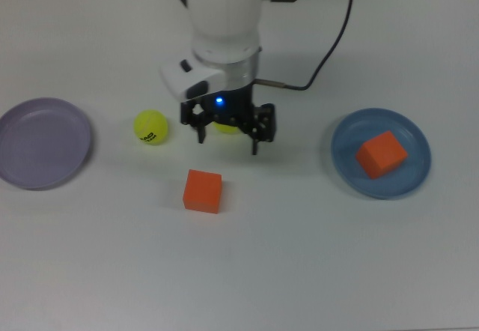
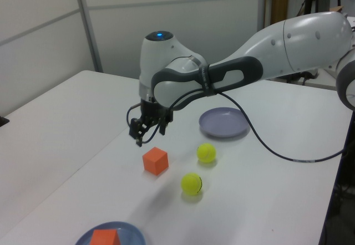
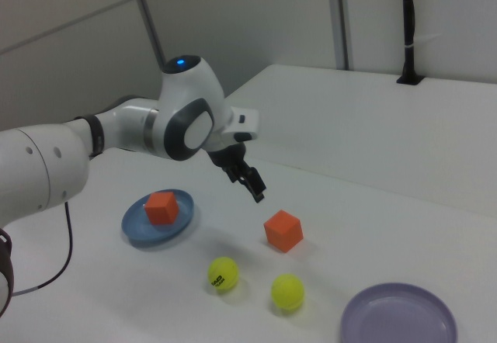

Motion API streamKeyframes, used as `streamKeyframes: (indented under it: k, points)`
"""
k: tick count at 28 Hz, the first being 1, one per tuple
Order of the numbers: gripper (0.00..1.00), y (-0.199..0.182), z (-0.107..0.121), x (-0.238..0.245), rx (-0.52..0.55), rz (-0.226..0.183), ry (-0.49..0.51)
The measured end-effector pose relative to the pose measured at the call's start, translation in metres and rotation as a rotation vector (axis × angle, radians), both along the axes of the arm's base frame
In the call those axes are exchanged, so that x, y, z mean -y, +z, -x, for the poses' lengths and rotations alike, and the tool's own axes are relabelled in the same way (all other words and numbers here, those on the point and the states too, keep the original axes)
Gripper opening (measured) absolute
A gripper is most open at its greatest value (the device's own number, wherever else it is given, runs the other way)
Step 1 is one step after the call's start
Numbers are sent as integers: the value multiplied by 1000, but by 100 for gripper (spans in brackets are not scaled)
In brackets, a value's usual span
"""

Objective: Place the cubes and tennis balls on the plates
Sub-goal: 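Move the gripper to the second orange cube and lower onto it, then close the gripper on the second cube and lift it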

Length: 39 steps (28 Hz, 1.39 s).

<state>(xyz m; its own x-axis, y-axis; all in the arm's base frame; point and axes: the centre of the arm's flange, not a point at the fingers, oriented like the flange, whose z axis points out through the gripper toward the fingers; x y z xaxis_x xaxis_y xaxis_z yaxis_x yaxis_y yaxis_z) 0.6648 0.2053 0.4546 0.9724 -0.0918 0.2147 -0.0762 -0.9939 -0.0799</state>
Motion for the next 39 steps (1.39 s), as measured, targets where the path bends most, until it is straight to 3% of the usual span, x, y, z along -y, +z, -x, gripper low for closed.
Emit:
streamKeyframes:
  k: [5, 16, 39]
  points:
    - [100, -16, -8, 18, -17, 15, -31]
    - [100, -68, -22, 11, -6, 24, -6]
    - [100, -111, -36, 18, 30, 40, 47]
